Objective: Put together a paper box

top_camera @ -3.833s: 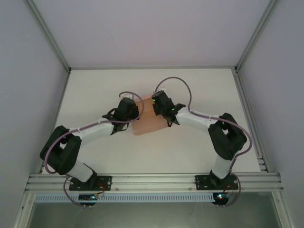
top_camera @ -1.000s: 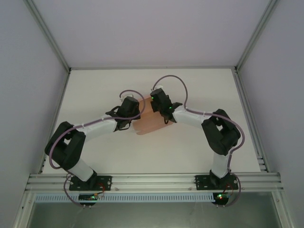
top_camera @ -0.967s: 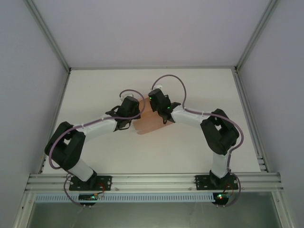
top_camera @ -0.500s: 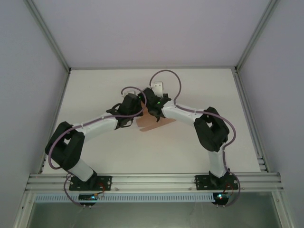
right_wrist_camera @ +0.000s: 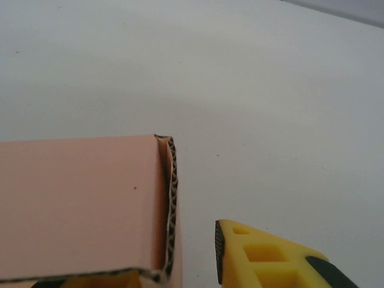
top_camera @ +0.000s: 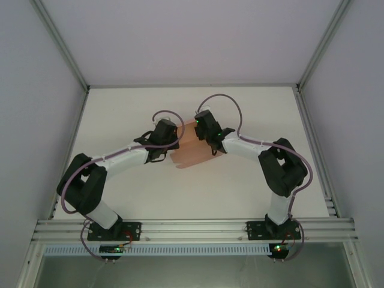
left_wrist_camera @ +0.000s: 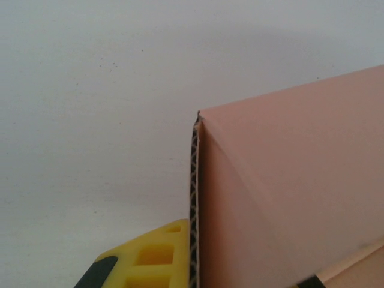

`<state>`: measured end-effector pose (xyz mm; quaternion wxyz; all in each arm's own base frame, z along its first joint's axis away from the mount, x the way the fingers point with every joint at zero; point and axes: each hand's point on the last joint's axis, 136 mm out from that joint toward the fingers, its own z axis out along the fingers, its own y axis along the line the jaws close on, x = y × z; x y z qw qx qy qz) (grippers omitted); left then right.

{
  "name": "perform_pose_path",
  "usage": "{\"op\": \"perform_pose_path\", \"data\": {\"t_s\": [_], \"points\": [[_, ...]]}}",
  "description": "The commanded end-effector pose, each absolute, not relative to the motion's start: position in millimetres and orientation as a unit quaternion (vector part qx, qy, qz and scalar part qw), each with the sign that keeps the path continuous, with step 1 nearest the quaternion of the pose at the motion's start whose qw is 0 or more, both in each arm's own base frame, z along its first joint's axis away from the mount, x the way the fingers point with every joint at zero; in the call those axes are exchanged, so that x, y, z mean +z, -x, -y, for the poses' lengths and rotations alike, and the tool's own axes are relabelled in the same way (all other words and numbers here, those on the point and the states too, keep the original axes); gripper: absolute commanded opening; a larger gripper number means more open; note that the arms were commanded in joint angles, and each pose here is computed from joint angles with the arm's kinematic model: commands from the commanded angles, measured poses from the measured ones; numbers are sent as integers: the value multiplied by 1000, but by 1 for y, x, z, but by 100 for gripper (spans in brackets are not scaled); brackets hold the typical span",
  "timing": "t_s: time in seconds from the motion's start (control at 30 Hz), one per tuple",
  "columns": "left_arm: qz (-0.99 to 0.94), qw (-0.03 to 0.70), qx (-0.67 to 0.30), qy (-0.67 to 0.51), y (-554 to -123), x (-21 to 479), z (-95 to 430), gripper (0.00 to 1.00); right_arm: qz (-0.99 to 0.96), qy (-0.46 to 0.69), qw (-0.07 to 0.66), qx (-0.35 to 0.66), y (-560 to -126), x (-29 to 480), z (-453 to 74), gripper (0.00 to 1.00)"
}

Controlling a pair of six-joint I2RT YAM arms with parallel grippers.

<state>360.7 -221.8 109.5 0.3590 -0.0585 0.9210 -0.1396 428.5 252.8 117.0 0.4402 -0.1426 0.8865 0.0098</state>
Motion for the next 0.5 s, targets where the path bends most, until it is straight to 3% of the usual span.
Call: {"op": "perform_pose_path", "data": {"t_s": [0.0,0.3,0.37,0.47], "points": [[-907,392,-109,104,-371,128,194,0,-905,149,395,-55,-421,86,-210,27],[-904,403,-104,93,-374,131,194,0,-921,151,357,37,-404,75,-229,31],[-904,404,-104,92,-375,132,194,0,-922,154,349,61,-400,75,-234,38],[-904,404,-106,91,-375,132,195,0,-922,150,346,88,-396,79,-238,39]]}}
